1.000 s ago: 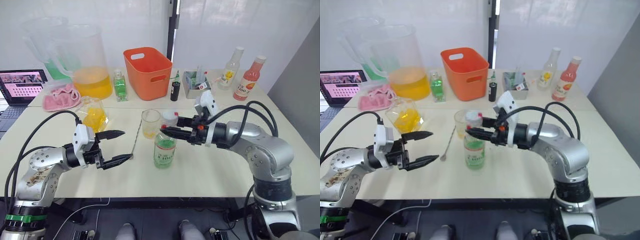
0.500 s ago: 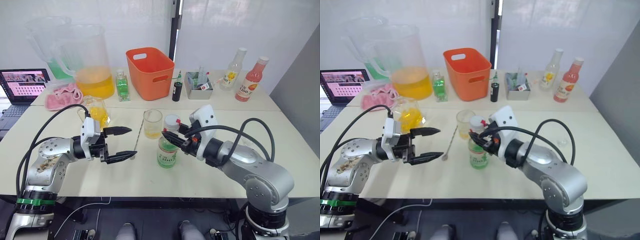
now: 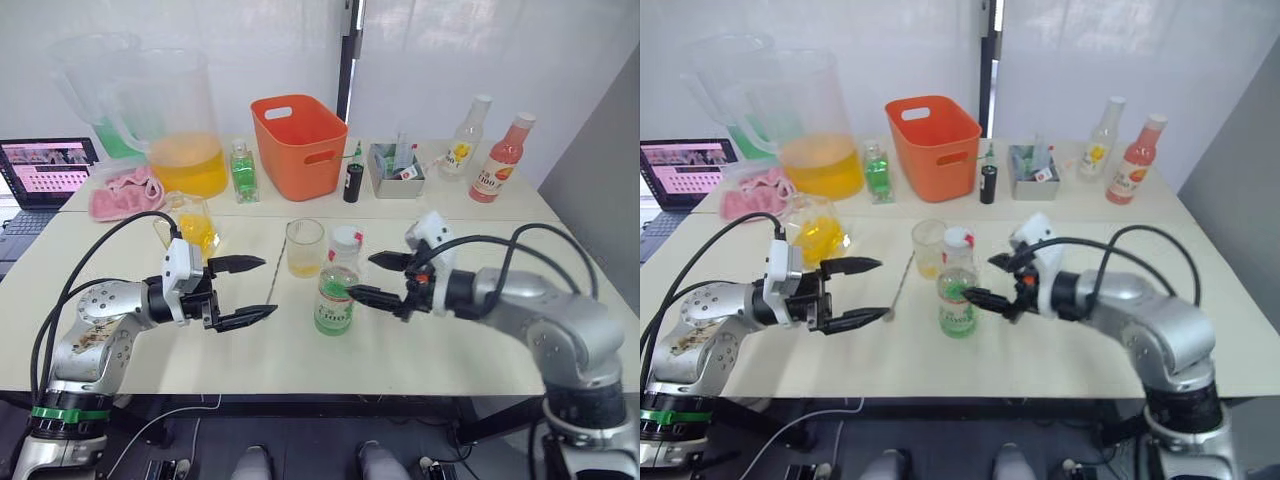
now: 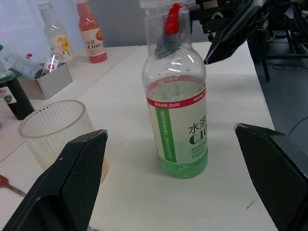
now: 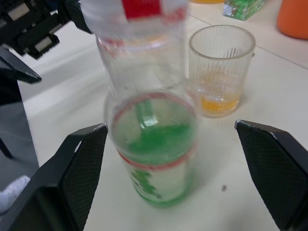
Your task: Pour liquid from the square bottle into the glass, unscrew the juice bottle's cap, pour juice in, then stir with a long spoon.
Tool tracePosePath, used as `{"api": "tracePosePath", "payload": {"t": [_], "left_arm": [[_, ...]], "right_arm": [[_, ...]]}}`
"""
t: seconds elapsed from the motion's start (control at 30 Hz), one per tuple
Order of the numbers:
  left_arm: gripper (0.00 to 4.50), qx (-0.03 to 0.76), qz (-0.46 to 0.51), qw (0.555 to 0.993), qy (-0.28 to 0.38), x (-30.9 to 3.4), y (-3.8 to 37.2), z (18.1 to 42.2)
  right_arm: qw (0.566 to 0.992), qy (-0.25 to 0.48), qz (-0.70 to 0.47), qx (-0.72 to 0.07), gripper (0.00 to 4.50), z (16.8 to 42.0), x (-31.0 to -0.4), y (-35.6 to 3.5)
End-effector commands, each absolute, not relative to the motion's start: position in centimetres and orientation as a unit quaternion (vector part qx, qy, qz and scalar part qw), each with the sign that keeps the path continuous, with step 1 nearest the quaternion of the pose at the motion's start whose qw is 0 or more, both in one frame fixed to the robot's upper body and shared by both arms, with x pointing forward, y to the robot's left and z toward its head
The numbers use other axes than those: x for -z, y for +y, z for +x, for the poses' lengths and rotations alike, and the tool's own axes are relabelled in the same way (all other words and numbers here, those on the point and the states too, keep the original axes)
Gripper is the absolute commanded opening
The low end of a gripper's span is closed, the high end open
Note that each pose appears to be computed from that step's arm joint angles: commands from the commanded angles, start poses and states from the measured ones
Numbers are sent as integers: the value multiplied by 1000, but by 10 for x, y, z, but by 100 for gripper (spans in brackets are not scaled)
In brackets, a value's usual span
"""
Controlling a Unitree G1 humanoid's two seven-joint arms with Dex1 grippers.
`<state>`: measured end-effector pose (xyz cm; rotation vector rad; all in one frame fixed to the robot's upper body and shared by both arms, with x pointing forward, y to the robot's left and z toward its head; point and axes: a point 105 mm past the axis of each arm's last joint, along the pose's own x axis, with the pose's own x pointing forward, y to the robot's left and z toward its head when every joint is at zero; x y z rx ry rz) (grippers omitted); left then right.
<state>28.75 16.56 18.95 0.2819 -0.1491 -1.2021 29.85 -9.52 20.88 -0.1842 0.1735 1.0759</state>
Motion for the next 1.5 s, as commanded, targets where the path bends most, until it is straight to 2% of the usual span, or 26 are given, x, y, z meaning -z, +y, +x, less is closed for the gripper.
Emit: {"api": "tracePosePath", "payload": {"t": [0.03, 0.13, 0.37, 0.67, 0.77, 0.8, 0.93, 1.0, 1.1, 1.23, 1.37, 1.5], "left_arm": [[450, 545, 140, 822, -95, -202, 172, 279], [450, 532, 142, 829, -95, -202, 174, 274], [450, 510, 145, 843, -91, -201, 178, 264], [450, 493, 149, 852, -92, -201, 180, 258], [450, 492, 149, 853, -90, -200, 181, 257], [450, 492, 149, 853, -89, -200, 181, 257], [450, 496, 147, 851, -90, -201, 180, 257], [450, 503, 144, 848, -92, -202, 178, 258], [450, 510, 143, 843, -92, -202, 176, 259], [450, 524, 137, 835, -95, -202, 169, 263], [450, 537, 132, 828, -96, -200, 163, 265], [450, 548, 128, 822, -90, -197, 160, 266]], "right_arm": [[773, 7, -128, -621, 449, 292, -233, -90], [735, -14, -162, -659, 449, 298, -235, -91], [683, -46, -155, -713, 449, 306, -251, -75], [673, -24, -144, -725, 449, 319, -242, -61], [672, -25, -134, -728, 383, 319, -241, -58], [672, -25, -130, -728, 333, 319, -240, -58], [675, -24, -123, -728, 193, 318, -237, -58], [680, -28, -117, -724, 153, 316, -238, -59], [688, -34, -113, -716, 153, 314, -241, -59], [720, -53, -108, -684, 153, 308, -251, -55], [761, -46, -99, -639, 153, 307, -256, -55], [785, -40, -92, -611, 153, 298, -260, -52]]}}
